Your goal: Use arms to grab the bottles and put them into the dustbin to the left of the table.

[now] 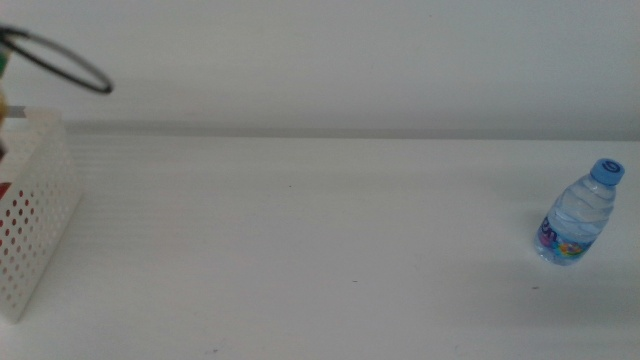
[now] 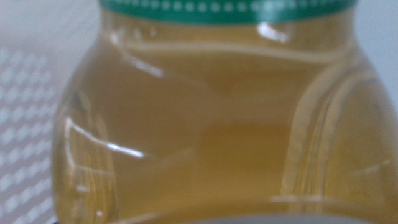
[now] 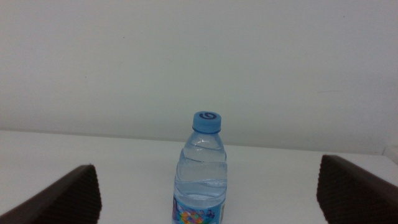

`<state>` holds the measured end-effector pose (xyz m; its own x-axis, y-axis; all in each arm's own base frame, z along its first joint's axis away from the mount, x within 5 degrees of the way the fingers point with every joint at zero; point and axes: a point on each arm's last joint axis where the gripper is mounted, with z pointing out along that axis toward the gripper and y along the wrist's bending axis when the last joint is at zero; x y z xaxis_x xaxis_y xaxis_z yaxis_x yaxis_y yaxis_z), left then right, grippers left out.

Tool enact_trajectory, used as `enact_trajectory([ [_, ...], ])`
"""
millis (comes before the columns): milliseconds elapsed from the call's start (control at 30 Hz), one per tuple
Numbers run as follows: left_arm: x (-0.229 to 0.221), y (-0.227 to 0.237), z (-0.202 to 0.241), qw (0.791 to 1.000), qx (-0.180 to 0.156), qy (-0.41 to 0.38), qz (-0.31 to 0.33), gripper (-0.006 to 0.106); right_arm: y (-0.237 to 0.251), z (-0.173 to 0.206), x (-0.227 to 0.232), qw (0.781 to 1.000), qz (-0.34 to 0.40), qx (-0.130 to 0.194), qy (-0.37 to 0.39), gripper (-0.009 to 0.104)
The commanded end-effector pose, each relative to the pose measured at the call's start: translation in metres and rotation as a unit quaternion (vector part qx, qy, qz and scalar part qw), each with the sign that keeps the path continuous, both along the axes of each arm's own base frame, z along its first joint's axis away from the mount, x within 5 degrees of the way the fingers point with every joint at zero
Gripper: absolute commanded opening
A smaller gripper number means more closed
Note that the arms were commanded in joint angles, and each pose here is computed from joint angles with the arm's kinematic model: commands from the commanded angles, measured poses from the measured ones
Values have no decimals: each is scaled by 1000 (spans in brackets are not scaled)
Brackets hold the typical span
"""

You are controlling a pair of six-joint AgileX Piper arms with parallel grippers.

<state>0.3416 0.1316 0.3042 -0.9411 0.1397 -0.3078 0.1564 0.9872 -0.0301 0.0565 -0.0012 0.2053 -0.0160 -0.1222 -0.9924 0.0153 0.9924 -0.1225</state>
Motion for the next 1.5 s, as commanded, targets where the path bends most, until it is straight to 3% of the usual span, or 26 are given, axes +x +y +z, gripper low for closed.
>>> enact_trajectory([
  [0,-8,14,-2,999,7,37,0,-2,0,-11,-1,1000,-3,-4,-4,93],
  [100,-2,29,-13,999,30,24,7,-2,0,-11,-1,1000,-3,-4,-4,93],
  [567,6,41,-55,995,18,96,0,1,0,-11,-1,1000,-3,-4,-4,93],
  [667,6,41,-55,995,24,100,-2,12,0,-11,-1,1000,-3,-4,-4,93],
  [767,5,41,-55,994,22,106,-2,32,0,-11,-1,1000,-3,-4,-4,93],
  [833,4,40,-55,994,19,111,-3,51,0,-11,-1,1000,-3,-4,-4,93],
  [867,3,41,-55,993,22,113,-3,72,0,-11,-1,1000,-3,-4,-4,93],
  [967,0,40,-49,992,25,120,0,94,0,-11,-1,1000,-3,-4,-4,93],
  [1300,-30,-10,46,997,56,-1,52,94,0,-11,-1,1000,-3,-4,-4,93],
  [1367,-39,-29,67,996,50,-34,61,94,0,-11,-1,1000,-3,-4,-4,93],
  [1467,-52,-61,92,996,15,-83,34,94,0,-11,-1,1000,-3,-4,-4,93],
])
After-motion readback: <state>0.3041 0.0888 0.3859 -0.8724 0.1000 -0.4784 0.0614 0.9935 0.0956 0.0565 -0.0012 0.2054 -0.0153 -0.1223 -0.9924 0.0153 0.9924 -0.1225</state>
